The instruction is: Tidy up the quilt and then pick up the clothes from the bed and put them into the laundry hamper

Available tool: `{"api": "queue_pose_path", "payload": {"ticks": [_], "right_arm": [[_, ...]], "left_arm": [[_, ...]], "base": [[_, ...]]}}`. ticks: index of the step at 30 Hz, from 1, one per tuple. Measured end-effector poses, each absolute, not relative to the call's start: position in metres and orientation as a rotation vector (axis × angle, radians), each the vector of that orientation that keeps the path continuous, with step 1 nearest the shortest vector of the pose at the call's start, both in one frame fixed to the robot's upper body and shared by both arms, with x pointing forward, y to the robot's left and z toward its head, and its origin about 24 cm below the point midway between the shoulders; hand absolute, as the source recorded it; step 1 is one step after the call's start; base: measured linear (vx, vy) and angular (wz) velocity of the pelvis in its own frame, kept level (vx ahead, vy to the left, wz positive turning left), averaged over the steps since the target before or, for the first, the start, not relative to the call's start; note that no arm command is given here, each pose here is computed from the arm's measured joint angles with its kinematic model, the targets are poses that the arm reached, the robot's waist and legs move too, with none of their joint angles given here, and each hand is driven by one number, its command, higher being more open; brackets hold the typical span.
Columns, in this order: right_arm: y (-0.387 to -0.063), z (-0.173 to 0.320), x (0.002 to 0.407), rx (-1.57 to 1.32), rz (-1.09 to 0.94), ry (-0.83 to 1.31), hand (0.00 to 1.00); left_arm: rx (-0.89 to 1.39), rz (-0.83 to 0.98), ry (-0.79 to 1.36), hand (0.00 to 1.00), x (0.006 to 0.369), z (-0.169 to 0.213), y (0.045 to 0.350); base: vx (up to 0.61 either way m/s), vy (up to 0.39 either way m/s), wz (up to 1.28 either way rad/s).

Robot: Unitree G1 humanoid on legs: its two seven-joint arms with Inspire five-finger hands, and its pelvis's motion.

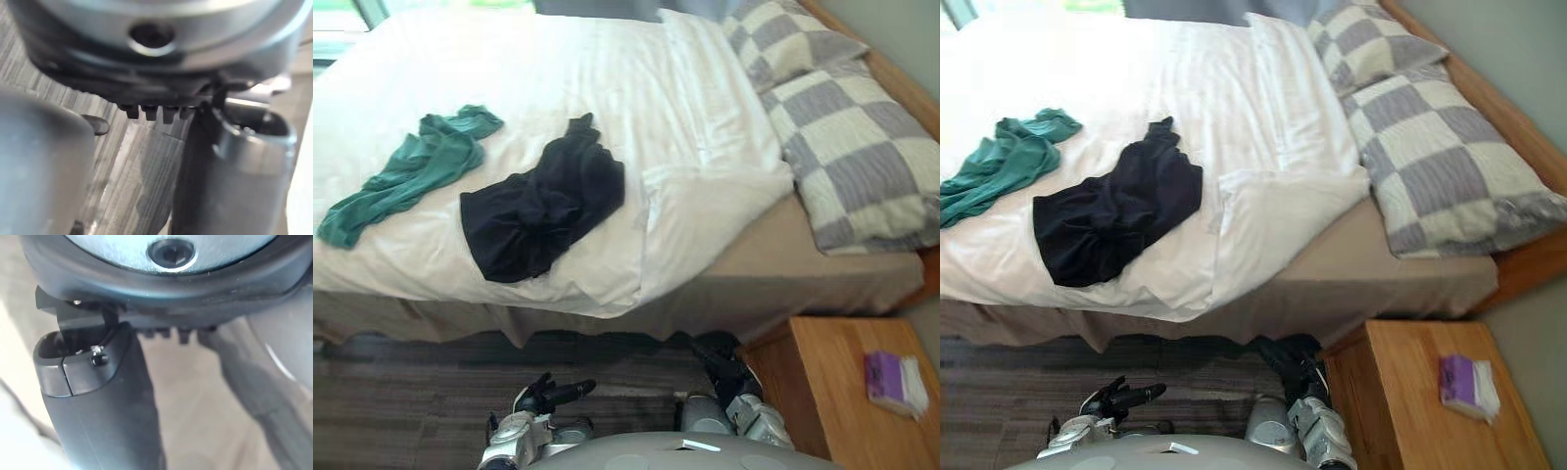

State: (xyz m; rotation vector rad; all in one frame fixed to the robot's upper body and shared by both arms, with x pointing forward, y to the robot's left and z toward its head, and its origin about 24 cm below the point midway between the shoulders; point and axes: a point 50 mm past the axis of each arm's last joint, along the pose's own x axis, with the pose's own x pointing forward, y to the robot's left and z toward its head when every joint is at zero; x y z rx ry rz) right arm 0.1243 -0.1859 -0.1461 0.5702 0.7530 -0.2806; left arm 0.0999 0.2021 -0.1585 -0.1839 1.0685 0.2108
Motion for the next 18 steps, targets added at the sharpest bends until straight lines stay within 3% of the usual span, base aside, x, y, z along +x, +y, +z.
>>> {"api": "queue_pose_path", "payload": {"ticks": [5, 9, 15, 18], "right_arm": [[-0.195, -0.150, 0.115, 0.606, -0.388, 0.778, 1.00], [-0.207, -0.160, 0.074, 0.716, -0.645, 0.836, 1.00], [-0.208, -0.167, 0.028, 0.781, -0.960, 0.884, 1.00], [-0.232, -0.156, 0.020, 0.738, -1.134, 0.781, 1.00]], "left_arm": [[-0.246, 0.246, 1.091, 1.00, 0.091, -0.163, 0.190], [-0.266, 0.251, 1.108, 1.00, 0.086, -0.165, 0.184], [-0.293, 0.333, 1.101, 1.00, 0.079, -0.165, 0.197], [-0.290, 0.364, 1.088, 1.00, 0.072, -0.163, 0.206]], "base": [[0.18, -0.234, -0.13], [0.12, -0.115, -0.13], [-0.01, 0.001, -0.22], [-0.04, 0.010, -0.15]]}}
